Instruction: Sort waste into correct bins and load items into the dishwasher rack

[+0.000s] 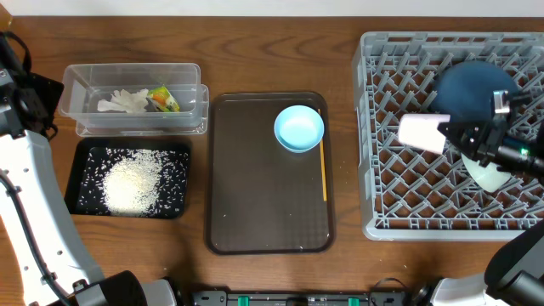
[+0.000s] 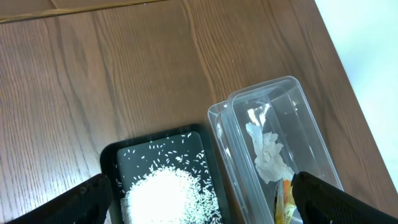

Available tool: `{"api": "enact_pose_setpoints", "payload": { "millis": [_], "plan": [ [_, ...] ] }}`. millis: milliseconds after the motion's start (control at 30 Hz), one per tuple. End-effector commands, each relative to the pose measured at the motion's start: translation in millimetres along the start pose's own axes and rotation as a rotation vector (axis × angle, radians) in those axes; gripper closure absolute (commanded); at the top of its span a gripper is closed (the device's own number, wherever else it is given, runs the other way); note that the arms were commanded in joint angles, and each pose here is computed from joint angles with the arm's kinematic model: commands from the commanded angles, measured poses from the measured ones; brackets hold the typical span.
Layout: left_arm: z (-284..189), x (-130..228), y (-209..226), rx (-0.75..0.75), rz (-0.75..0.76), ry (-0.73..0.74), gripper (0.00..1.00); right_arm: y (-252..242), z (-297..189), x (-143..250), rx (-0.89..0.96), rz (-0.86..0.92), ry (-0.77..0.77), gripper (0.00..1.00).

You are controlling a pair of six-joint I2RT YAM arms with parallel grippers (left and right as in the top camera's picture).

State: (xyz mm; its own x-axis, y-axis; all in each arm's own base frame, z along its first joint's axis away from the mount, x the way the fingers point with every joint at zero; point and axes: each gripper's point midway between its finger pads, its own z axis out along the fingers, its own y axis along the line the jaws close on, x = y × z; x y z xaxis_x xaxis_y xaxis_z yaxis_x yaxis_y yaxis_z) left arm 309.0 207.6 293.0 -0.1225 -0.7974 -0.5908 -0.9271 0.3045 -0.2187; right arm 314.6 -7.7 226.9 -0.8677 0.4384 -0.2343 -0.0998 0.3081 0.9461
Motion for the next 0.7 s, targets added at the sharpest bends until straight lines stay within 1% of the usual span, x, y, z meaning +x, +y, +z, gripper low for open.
{"api": "enact_pose_setpoints", "payload": {
  "millis": [0,367,533,667],
  "plan": [
    [1.1,-1.9,3.0,-0.015,-0.004,-0.007,0.05,5.2,1.9,3.2,-0.072,-0.002,-0.036,0.99],
    [1.1,-1.9,3.0,-0.015,-0.004,-0.007,0.05,-21.2,16.3,31.7,-0.081,0.068,0.000,0.99],
    [1.1,-1.9,3.0,-0.015,-0.004,-0.007,0.05,-25.0,27.5,40.7,-0.089,0.046,0.034,0.99],
    [1.1,-1.9,3.0,-0.015,-0.004,-0.007,0.05,-15.8,39.1,41.5,-0.136,0.003,0.052,0.99]
  ]
}}
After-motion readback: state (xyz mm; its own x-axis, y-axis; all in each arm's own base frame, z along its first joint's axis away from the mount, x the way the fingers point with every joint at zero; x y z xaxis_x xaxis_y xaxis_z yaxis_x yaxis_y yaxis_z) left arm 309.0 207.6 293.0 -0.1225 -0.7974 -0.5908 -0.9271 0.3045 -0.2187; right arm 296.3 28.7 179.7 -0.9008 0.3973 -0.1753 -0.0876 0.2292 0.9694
